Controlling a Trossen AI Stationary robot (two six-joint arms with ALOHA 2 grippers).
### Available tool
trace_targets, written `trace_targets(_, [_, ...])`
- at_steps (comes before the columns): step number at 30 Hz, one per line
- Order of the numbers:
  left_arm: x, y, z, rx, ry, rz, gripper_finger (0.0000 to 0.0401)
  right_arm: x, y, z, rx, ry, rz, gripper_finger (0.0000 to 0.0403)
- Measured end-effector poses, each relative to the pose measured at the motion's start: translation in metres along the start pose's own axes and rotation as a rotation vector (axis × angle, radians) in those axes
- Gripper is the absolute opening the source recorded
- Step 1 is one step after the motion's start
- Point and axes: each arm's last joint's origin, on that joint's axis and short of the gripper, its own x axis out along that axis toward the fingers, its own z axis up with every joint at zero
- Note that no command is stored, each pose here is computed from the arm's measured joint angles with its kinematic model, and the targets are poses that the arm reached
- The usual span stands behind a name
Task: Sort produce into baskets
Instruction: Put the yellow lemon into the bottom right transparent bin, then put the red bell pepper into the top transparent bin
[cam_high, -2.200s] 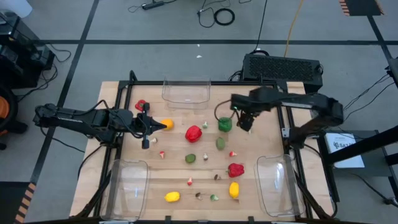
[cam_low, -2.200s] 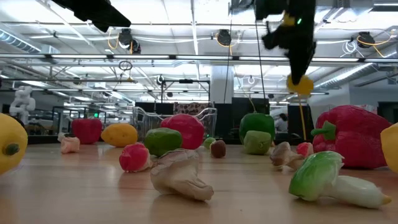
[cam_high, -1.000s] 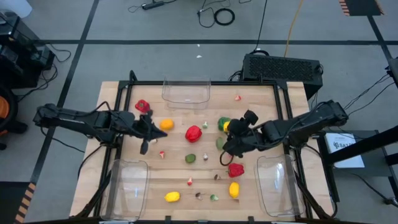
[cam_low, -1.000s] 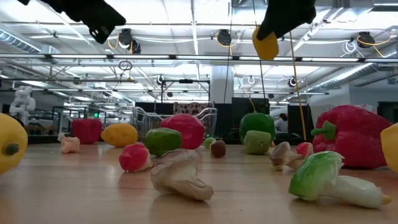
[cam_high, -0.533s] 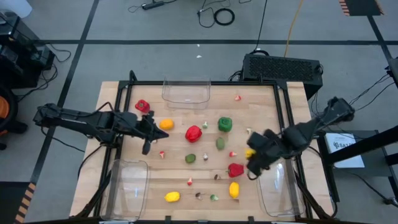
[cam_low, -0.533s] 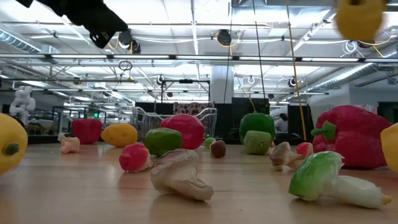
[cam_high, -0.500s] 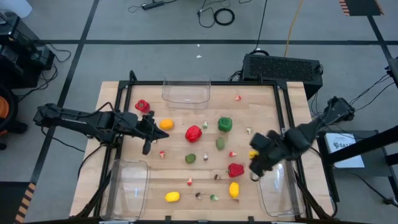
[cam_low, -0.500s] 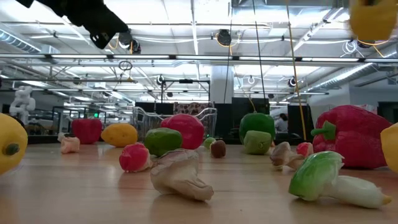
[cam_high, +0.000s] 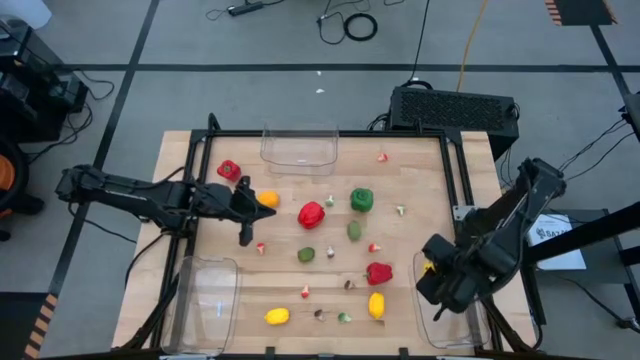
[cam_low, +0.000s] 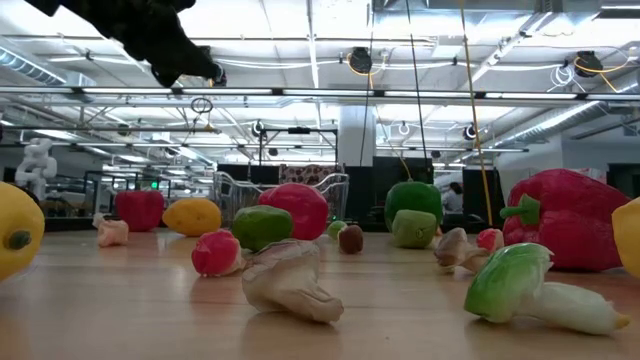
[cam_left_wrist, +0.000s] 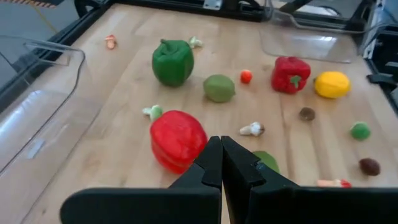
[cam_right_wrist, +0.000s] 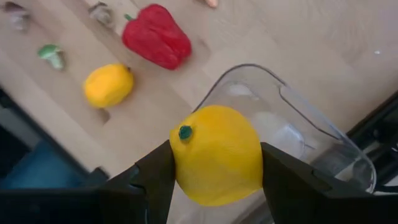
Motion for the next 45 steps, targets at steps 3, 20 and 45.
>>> trace_targets(3, [0.002,0.0,-0.001,0.032,0.006,0.002,0.0002,0.013,0.011,-0.004,0.011,-0.027,-0.046,0.0201])
trace_targets(20, [0.003,-0.001,0.003,0.049,-0.031,-0.003,0.0002,0.077,0.042,-0.021,-0.058,-0.004,-0.385,0.0201])
trace_targets(45, [0.003,0.006,0.001,-0.087,-0.018,0.111,0.0002,-0.018,0.017,0.001,0.009,-0.128,-0.061,0.0256])
